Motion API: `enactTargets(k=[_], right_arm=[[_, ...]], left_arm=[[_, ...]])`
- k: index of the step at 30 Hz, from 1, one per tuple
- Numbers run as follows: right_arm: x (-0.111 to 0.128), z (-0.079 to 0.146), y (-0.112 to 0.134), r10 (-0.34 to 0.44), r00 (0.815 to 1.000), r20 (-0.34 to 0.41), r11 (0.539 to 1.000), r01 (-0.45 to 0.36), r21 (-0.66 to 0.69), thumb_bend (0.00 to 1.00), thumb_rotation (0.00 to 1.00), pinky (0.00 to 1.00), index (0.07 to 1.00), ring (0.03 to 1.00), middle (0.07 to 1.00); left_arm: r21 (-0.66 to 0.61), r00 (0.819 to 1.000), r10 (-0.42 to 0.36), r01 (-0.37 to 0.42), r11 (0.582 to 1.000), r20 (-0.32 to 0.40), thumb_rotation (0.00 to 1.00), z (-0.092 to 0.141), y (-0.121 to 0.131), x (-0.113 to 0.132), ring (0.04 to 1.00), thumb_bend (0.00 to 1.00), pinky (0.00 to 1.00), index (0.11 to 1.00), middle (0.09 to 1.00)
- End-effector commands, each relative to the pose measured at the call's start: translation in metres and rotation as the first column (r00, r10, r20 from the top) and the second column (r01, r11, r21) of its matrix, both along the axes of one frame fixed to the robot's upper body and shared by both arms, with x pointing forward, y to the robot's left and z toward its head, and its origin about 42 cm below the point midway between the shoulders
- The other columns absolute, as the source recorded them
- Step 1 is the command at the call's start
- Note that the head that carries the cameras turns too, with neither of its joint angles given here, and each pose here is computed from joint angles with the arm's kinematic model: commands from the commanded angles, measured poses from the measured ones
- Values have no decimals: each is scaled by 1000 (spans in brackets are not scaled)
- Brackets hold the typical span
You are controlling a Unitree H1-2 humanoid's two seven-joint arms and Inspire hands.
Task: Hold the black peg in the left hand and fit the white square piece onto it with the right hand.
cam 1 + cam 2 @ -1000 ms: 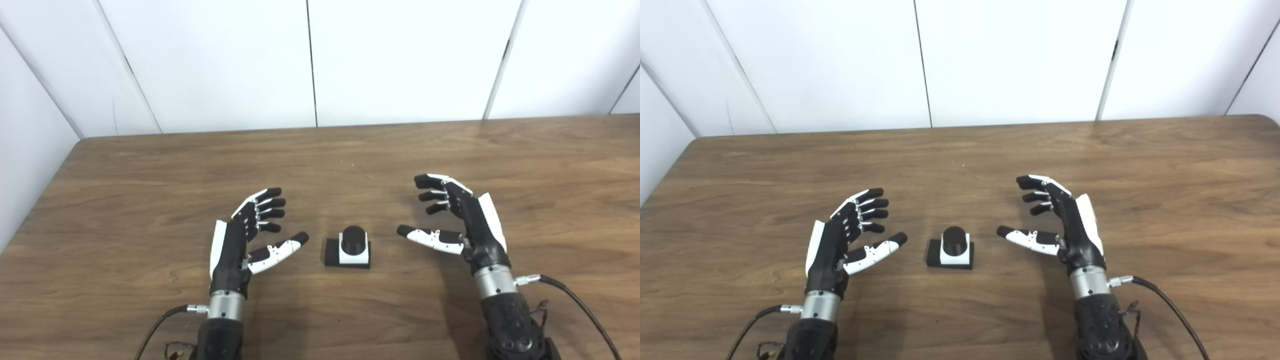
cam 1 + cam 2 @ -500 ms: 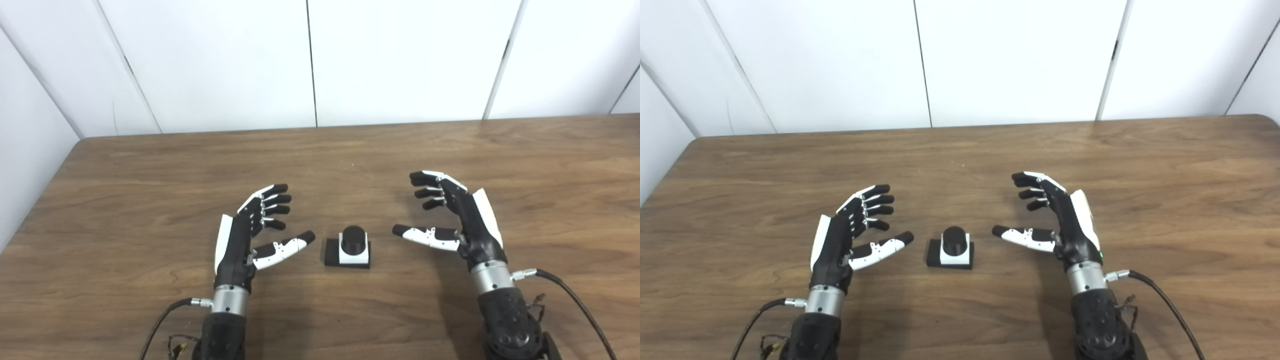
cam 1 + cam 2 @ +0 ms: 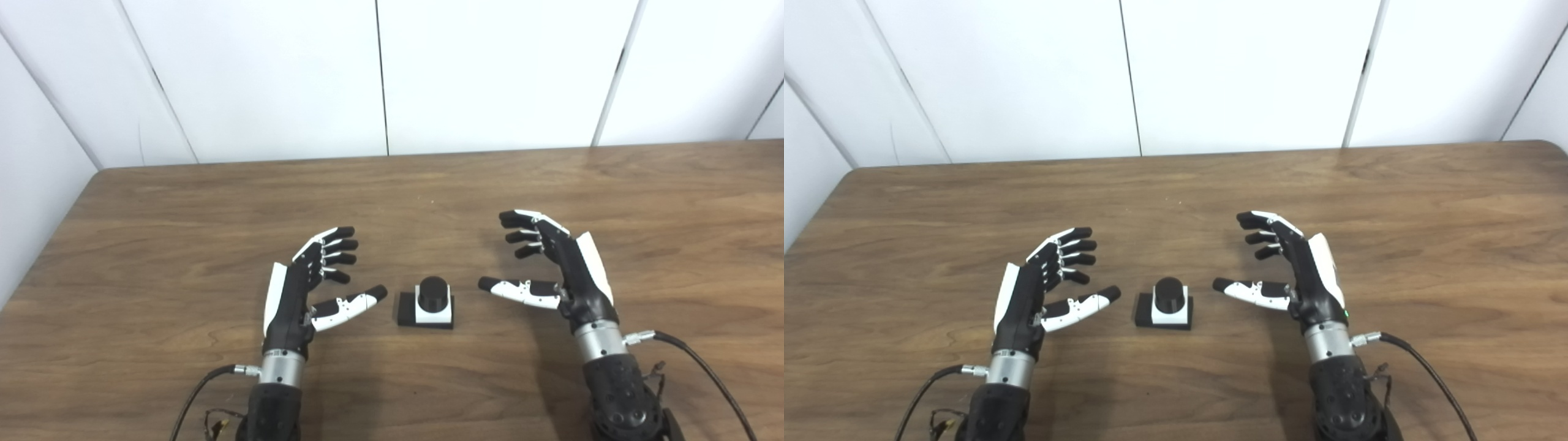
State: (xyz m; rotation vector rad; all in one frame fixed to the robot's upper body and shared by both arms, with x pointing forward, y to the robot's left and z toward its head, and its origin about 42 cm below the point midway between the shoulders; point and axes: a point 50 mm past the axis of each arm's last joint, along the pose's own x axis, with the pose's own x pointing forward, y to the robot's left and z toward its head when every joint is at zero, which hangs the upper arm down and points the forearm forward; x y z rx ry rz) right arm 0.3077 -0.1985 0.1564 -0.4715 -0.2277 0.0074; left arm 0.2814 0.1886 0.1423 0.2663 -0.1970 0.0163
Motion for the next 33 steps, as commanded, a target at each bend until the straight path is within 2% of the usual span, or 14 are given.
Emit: enactTargets(k=[1,8,18,33], right_arm=[[3,21,3,-3,995,98,1000,1,20,746,147,563,714,680,728],[2,20,3,-7,995,101,1000,5,25,729,150,569,718,678,729],[4,17,4,-16,995,95,1000,13,24,749,159,561,709,667,716],[1,13,3,-37,995,98,999,34,34,722,147,547,705,663,716]], left_arm=[[0,995,-12,12,1000,100,0,16,-2,2,665,669,516,746,724],[2,995,-5,5,1000,104,0,17,1,2,704,599,550,738,743],[-7,996,19,-18,1000,90,0,16,4,3,715,594,562,734,753],[-43,995,35,-31,999,96,0,12,2,3,713,493,555,734,756]])
